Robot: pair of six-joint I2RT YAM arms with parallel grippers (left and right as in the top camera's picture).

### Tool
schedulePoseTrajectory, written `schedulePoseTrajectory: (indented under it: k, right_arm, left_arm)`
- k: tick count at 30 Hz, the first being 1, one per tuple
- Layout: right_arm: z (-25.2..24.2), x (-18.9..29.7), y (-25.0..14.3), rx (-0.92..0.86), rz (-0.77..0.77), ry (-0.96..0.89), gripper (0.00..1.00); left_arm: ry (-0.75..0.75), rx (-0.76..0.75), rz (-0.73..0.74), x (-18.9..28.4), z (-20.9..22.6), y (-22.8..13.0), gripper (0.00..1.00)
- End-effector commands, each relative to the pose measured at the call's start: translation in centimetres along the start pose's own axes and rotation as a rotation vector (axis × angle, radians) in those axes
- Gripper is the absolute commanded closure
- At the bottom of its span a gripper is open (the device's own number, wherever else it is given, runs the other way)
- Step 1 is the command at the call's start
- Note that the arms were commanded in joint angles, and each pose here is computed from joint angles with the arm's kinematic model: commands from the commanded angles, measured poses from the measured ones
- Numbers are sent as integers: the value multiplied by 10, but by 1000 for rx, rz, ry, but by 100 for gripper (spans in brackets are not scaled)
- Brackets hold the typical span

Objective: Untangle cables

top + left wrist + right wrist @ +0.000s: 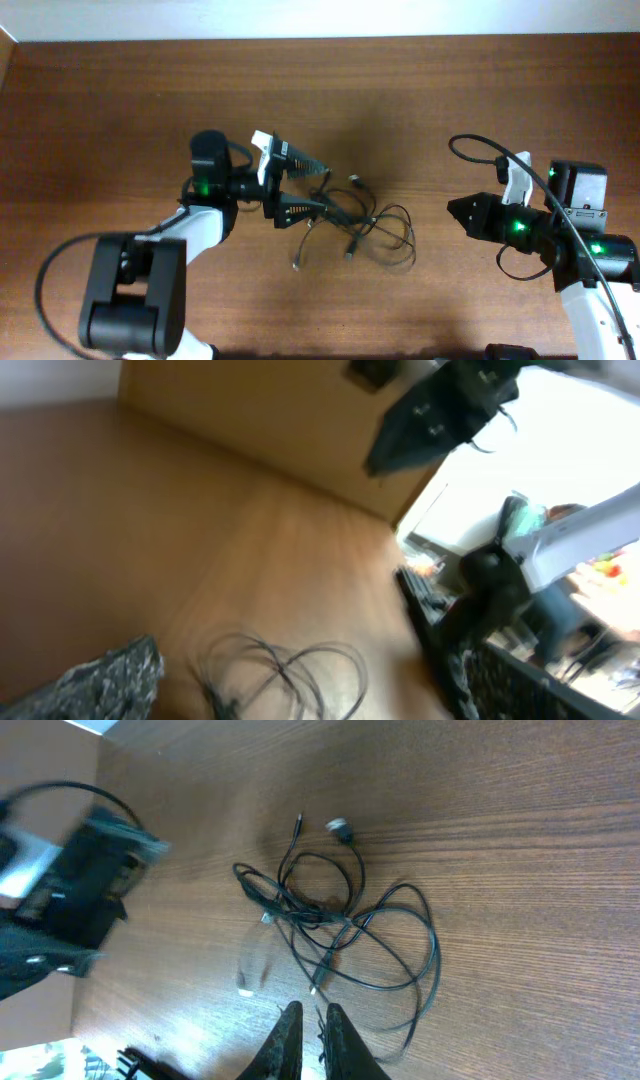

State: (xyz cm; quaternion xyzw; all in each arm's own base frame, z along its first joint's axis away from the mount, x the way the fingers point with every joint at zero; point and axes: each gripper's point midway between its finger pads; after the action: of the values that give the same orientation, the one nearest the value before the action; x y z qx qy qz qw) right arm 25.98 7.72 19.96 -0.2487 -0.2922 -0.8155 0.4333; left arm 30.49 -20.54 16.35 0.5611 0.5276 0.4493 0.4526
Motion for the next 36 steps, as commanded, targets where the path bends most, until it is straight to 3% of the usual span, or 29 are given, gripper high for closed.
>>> schedulePoseTrajectory:
  k: [1, 4, 10, 14, 16, 20, 26, 30, 34, 36]
  right_arm:
    - [0, 1, -1, 11, -1, 6, 90]
    - [0, 1, -1, 11, -1, 6, 90]
    - [-3, 1, 0, 9, -6, -8, 88]
    - [-5, 1, 0, 9, -11, -18, 88]
    - [-5, 1, 0, 9, -10, -18, 88]
    - [-7, 1, -3, -1, 1, -24, 88]
    - [-12, 1, -6, -16, 12, -50, 88]
    - [-12, 1, -7, -18, 14, -51, 88]
    - [-14, 1, -10, -28, 25, -57, 88]
    - [-14, 1, -10, -28, 25, -57, 88]
  left_arm:
    - [21, 267, 29, 1, 2, -39, 1]
    - [17, 493, 47, 2, -9, -56, 1]
    - [-72, 667, 7, 2, -29, -52, 1]
    - [-60, 790, 11, 3, -13, -37, 0]
    - [31, 860, 8, 5, 10, -21, 1]
    - [148, 775, -69, 4, 25, 35, 1]
    - [177, 490, -125, 6, -23, 120, 1]
    - [508, 615, -177, 35, -21, 121, 1]
    - [1041, 815, -123, 96, -29, 65, 1]
    - [1176, 870, -90, 116, -46, 46, 1]
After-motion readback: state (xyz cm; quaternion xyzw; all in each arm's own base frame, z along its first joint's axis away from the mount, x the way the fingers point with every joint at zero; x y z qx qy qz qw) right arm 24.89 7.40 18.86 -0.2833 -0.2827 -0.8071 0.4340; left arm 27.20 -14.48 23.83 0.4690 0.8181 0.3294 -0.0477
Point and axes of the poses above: each gripper's point midway between its finger pads, its own x axis back along the fingers, its own z axis along the line the jaws close on, y = z × x, and after that the axes turned 14 degrees about -x, right-handed
